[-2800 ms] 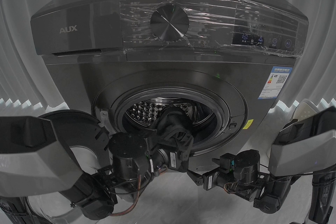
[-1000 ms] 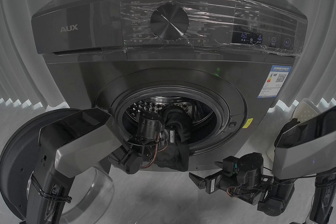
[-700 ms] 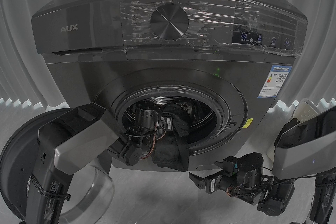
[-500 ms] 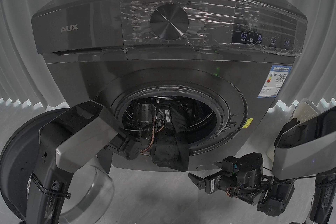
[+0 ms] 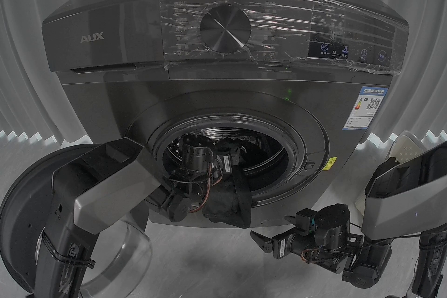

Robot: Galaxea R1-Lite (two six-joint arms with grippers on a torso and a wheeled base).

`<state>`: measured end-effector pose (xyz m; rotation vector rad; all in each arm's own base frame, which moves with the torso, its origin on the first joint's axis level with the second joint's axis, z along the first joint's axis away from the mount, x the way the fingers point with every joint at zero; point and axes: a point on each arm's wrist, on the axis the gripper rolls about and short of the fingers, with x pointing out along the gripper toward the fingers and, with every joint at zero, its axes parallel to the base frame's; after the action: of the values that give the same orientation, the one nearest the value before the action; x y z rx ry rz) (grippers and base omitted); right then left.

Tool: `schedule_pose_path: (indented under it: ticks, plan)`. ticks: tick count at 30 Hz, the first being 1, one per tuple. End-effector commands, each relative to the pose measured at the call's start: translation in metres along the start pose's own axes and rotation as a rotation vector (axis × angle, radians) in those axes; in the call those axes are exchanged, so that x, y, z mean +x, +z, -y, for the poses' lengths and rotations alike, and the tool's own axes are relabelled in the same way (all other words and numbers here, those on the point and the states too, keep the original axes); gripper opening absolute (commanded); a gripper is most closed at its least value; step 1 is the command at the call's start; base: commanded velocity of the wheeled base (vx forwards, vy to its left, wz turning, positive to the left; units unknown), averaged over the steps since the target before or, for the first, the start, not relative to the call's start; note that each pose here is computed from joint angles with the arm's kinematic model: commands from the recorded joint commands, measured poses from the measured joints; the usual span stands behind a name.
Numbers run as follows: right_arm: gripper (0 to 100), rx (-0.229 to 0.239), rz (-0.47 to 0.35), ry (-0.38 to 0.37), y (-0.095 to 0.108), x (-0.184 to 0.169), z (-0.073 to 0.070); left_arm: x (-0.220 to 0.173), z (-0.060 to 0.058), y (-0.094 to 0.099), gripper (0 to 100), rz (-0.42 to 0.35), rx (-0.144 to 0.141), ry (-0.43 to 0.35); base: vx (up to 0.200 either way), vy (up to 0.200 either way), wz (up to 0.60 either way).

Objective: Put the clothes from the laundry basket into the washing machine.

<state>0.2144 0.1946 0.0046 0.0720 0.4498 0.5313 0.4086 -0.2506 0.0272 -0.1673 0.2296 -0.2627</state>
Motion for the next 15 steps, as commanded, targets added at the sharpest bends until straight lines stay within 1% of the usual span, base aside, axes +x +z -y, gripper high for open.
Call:
schedule_pose_path:
  ticks: [1,3,5,8,11,12,15]
  plan:
    - [100,0.0,-0.002,-0.001,-0.001,0.0,0.0,-0.039,0.026,0.01,100,-0.048,0.012,-0.067,0.0,0.0,0.0]
    - [100,0.0,-0.002,-0.001,-0.001,0.0,0.0,-0.044,0.033,0.002,100,-0.084,0.027,-0.085,0.0,0.0,0.0]
    - [100,0.0,-0.002,-0.001,-0.001,0.0,0.0,-0.044,0.035,-0.004,100,-0.107,0.03,-0.086,0.0,0.0,0.0]
    - [100,0.013,-0.006,-0.006,-0.001,-0.002,0.002,-0.04,0.033,-0.019,100,-0.144,0.033,-0.076,0.0,0.0,0.0]
    - [100,0.021,-0.001,-0.02,0.0,-0.005,0.004,-0.04,0.031,-0.024,100,-0.158,0.036,-0.072,0.0,0.0,0.0]
    - [100,0.025,0.007,-0.033,0.001,-0.006,0.006,-0.04,0.029,-0.031,100,-0.18,0.044,-0.063,0.0,0.0,0.0]
    - [100,0.026,0.014,-0.035,0.003,-0.007,0.006,-0.041,0.027,-0.035,100,-0.202,0.051,-0.056,0.0,0.0,0.0]
